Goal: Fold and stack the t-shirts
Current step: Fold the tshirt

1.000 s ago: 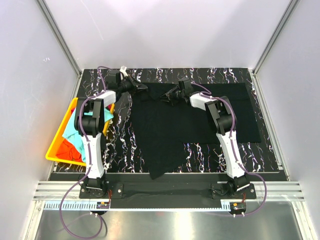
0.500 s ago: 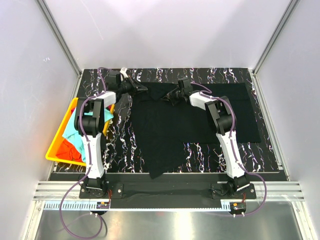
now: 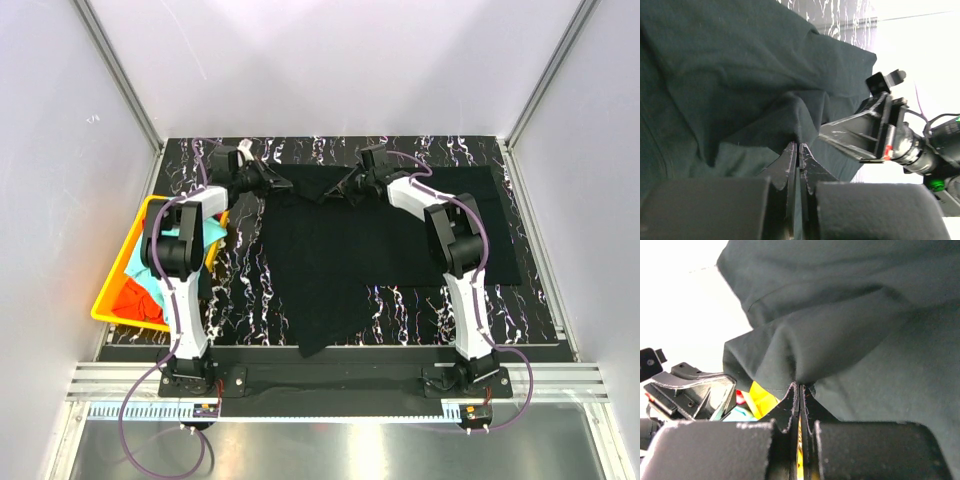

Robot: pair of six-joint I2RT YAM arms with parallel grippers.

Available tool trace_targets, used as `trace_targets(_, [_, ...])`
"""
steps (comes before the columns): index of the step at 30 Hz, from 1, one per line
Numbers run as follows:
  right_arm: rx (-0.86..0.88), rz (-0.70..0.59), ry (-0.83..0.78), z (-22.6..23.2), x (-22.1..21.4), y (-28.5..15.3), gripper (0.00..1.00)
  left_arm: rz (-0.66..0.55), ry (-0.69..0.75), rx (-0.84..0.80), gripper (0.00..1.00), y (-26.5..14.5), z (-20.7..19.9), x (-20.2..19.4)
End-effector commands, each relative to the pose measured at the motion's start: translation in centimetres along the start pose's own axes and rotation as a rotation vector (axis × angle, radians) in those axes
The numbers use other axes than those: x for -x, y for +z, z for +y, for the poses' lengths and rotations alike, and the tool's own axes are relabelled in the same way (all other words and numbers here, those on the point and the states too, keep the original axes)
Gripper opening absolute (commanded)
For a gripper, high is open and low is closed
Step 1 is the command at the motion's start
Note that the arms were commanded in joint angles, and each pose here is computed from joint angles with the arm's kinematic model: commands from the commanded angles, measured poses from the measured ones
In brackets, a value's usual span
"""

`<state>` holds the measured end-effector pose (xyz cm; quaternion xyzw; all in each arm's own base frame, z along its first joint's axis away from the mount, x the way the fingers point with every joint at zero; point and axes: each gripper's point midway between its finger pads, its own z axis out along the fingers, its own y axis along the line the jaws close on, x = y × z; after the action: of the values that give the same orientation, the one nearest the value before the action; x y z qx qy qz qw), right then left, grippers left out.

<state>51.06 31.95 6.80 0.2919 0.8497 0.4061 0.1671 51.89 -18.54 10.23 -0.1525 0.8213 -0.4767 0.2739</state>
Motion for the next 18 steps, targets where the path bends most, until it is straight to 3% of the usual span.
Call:
trace_targets(1, [0.033, 0.005, -0.079, 2.2, -0.8, -2.9, 0.00, -0.019, 0.068, -0.064, 0.03, -2.2, -3.5, 0.4])
trace_targets(18, [-0.054, 0.086, -0.213, -2.0, -1.9, -6.8, 0.00, 0.103, 0.011, 0.029, 0.03, -5.1, -2.3, -7.5])
